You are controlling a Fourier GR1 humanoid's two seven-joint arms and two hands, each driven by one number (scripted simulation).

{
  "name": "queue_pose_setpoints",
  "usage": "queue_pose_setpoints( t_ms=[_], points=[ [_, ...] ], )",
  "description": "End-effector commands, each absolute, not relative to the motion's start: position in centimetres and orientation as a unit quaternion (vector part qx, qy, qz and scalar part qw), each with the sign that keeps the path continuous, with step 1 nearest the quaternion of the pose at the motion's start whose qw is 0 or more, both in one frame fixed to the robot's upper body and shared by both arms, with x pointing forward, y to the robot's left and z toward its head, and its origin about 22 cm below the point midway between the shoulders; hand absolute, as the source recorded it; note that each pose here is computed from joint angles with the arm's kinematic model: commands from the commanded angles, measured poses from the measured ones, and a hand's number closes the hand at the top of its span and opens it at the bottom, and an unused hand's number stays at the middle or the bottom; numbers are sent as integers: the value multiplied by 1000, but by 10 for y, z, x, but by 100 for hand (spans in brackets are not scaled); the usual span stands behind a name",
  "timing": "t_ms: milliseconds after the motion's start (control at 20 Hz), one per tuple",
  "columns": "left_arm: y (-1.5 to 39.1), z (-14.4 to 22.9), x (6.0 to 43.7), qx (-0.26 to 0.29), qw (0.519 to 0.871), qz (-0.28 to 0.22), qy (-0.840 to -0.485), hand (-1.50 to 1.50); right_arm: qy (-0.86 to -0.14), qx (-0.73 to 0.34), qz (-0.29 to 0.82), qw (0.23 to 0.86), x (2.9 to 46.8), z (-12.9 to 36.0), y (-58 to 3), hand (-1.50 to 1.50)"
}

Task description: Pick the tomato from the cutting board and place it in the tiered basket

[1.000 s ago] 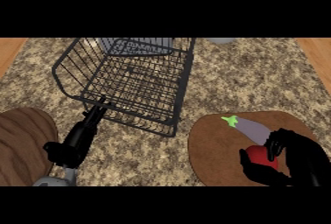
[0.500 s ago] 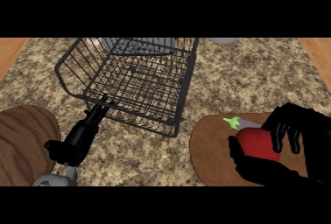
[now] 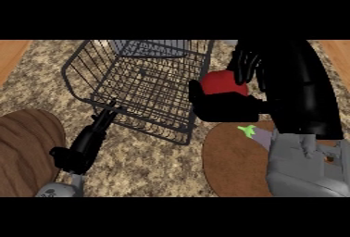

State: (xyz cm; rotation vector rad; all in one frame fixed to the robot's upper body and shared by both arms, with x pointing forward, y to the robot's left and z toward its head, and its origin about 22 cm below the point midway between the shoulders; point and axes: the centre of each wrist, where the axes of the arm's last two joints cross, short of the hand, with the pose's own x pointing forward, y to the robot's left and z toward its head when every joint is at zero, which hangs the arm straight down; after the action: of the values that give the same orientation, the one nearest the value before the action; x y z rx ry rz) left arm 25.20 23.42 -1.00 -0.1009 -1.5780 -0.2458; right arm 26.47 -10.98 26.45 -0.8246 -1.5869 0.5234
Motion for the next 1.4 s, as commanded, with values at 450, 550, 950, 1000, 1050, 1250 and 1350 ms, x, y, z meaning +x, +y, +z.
queue_pose_setpoints(
  t_ms=[450, 550, 950, 1000, 1050, 1250, 1350],
  points=[
    [232, -8, 268, -45, 713, -111, -691, 0, -636, -329, 247, 653, 358, 304, -26, 150],
    [232, -6, 269, -40, 701, -120, -702, 0, -629, -335, 250, 656, 372, 289, -13, 150],
    [218, -7, 270, -50, 705, -124, -696, 0, -629, -318, 252, 663, 404, 257, 7, 150],
    [225, -13, 267, -51, 710, -123, -691, 0, -629, -309, 244, 671, 403, 254, 11, 150],
    [219, -5, 276, -58, 703, -128, -697, 0, -633, -288, 240, 677, 405, 264, 13, 150],
    [213, -17, 270, -62, 707, -134, -692, 0, -635, -254, 216, 697, 404, 260, 22, 150],
    [212, -16, 269, -57, 702, -132, -698, 0, -636, -242, 205, 703, 407, 256, 22, 150]
  ],
)
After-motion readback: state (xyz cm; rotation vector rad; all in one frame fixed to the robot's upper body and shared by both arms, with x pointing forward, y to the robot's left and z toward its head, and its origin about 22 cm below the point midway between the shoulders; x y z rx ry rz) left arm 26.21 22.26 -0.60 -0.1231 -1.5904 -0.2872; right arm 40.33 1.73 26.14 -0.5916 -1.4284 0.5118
